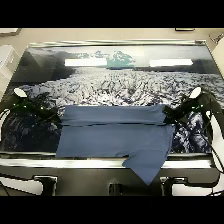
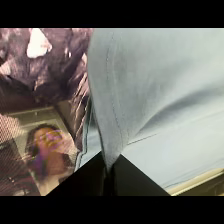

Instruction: Fold the clothes and pants, and hang the long-sleeved shirts on hangers.

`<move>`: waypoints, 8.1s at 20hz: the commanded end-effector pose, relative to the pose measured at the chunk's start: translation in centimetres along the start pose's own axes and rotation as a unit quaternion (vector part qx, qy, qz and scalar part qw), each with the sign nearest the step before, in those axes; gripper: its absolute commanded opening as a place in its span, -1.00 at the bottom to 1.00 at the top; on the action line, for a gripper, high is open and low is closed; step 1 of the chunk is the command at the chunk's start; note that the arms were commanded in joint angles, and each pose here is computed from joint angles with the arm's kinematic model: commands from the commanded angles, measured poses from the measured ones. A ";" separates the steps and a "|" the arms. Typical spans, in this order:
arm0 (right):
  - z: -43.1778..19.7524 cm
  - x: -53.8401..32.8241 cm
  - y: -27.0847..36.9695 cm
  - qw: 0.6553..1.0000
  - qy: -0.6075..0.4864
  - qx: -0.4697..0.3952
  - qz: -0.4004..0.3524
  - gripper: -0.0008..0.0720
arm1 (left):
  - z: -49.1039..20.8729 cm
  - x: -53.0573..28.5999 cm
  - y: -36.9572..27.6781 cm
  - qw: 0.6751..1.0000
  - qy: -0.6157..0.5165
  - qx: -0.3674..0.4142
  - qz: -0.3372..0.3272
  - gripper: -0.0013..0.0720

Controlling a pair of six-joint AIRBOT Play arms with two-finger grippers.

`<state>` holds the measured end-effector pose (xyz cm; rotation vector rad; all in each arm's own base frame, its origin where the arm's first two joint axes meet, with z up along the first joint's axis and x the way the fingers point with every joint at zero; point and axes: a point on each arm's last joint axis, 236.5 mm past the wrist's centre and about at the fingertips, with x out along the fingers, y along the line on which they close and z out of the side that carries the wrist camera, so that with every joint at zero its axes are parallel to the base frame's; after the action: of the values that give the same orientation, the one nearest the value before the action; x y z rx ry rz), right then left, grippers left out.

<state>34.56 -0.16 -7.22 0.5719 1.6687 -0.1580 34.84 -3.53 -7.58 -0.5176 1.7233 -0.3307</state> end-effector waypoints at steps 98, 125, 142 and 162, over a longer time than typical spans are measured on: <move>5.1 -6.0 -0.1 0.986 0.016 -0.042 0.163 0.97 | 5.8 -8.2 1.1 0.999 -0.029 -0.014 -0.031 0.90; 1.2 -3.0 9.6 0.966 0.017 -0.106 0.234 -0.88 | 4.4 -5.3 -26.0 0.944 -0.201 0.261 -0.029 -0.90; -11.4 -20.9 15.2 0.935 -0.128 -0.164 0.287 -0.88 | -5.5 23.7 -42.2 0.962 -0.055 0.043 -0.263 -0.91; -10.5 -9.1 29.6 0.919 -0.041 -0.174 0.352 -0.88 | 8.8 -7.4 -22.7 0.940 -0.302 0.142 -0.070 -0.92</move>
<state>37.36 22.33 13.16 0.7771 1.2569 0.6148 47.73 -26.98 4.34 -0.5397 1.0706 -0.5588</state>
